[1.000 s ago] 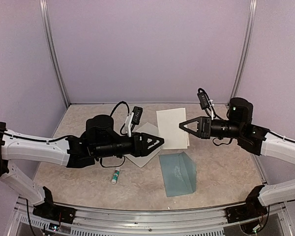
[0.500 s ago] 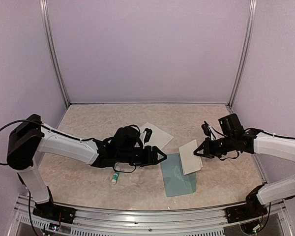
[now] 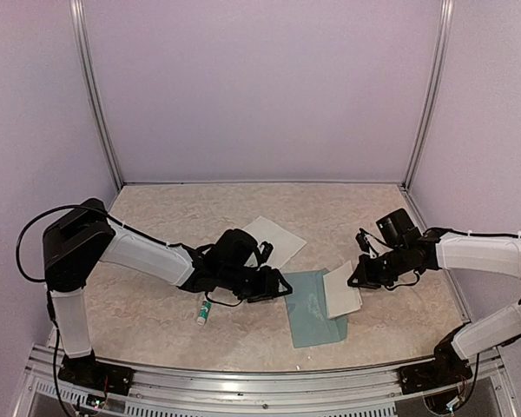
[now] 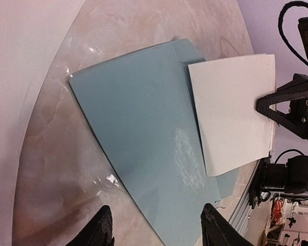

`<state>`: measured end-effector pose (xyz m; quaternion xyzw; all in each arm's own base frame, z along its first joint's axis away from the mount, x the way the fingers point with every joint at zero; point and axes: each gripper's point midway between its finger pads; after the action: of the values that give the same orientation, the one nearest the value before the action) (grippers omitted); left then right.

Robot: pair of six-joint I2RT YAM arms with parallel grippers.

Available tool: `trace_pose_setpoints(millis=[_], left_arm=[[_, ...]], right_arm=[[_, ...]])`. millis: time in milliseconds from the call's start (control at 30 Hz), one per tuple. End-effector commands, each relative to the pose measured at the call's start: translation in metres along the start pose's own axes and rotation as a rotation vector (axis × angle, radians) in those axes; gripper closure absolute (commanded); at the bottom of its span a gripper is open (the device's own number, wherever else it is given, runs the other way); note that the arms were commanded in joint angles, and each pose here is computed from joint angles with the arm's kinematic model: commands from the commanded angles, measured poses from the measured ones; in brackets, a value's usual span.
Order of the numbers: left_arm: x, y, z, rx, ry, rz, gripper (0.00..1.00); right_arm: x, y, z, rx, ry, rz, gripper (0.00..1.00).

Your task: Place the letter into the envelope and seal it

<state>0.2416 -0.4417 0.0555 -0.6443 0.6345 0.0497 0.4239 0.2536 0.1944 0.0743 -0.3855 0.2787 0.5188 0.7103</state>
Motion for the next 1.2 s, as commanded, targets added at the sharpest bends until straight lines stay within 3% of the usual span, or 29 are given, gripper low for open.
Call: trace_pose_setpoints(millis=[0,1167], left_arm=[[0.013,0.004,-0.001,0.023,0.029,0.053,0.46],[0.039,0.022,0.012,0.023,0.031,0.121,0.51]], right_arm=[[0.004,0.000,-0.017,0.003,0.071,0.002,1.00],[0.053,0.008,0.014,0.004,-0.053,0.079,1.00]])
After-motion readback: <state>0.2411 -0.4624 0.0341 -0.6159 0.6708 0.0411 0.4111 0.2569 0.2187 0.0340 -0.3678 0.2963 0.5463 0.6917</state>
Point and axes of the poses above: each gripper's point midway between its finger pads, its own x axis out along the fingers, its own z axis along the line the jaws close on, y = z × x, and after that the axes turned 10 degrees about x, right-handed
